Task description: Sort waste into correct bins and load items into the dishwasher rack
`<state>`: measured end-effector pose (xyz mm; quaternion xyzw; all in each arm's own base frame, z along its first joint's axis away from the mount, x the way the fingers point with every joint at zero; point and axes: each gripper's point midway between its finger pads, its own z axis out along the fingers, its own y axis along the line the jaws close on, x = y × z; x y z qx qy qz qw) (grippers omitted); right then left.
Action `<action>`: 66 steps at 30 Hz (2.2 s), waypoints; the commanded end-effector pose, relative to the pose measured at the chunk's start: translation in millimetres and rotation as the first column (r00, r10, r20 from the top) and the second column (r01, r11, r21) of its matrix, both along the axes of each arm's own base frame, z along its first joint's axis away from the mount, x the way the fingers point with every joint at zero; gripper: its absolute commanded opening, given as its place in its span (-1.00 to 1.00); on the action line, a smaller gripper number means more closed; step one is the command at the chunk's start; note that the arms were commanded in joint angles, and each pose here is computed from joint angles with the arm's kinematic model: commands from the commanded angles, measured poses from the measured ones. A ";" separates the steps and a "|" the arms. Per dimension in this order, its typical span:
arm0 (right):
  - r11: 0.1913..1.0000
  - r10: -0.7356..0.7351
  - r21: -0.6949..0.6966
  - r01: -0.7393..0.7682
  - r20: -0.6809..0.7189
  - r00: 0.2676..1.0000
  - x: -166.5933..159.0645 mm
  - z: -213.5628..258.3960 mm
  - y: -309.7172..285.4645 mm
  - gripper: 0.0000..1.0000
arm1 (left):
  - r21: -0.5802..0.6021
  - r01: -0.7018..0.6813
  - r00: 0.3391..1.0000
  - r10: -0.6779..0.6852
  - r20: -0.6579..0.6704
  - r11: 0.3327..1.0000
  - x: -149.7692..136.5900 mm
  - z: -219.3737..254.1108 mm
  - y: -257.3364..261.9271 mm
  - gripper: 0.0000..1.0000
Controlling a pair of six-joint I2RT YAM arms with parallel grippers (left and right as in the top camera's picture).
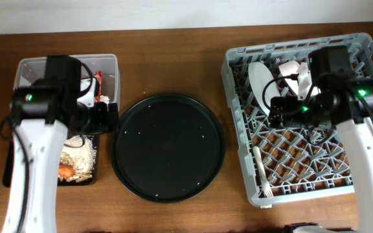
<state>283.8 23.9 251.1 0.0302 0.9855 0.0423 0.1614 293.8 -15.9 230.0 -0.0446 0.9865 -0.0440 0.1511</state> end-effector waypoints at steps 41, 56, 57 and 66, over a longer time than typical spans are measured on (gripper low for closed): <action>0.996 -0.035 -0.051 0.077 0.571 0.820 -115.2 -2.9 -25.6 0.97 | 0.008 -0.008 0.698 0.000 0.716 1.000 -117.7 45.0 4.7 0.98; 0.999 -0.034 0.021 0.038 0.933 0.360 -57.9 -31.7 -12.3 0.97 | 0.008 -0.008 0.698 0.000 0.716 1.000 -117.7 45.0 4.7 0.98; 0.999 -0.011 -0.002 0.038 0.945 0.328 -53.8 -31.5 -12.1 0.97 | 0.008 -0.008 0.698 0.000 0.716 1.000 -117.7 45.0 4.7 0.98; 0.995 0.093 -0.102 0.014 0.947 0.307 -37.8 -73.9 -6.2 0.97 | 0.008 -0.008 0.698 0.000 0.716 1.000 -117.7 45.0 4.7 0.98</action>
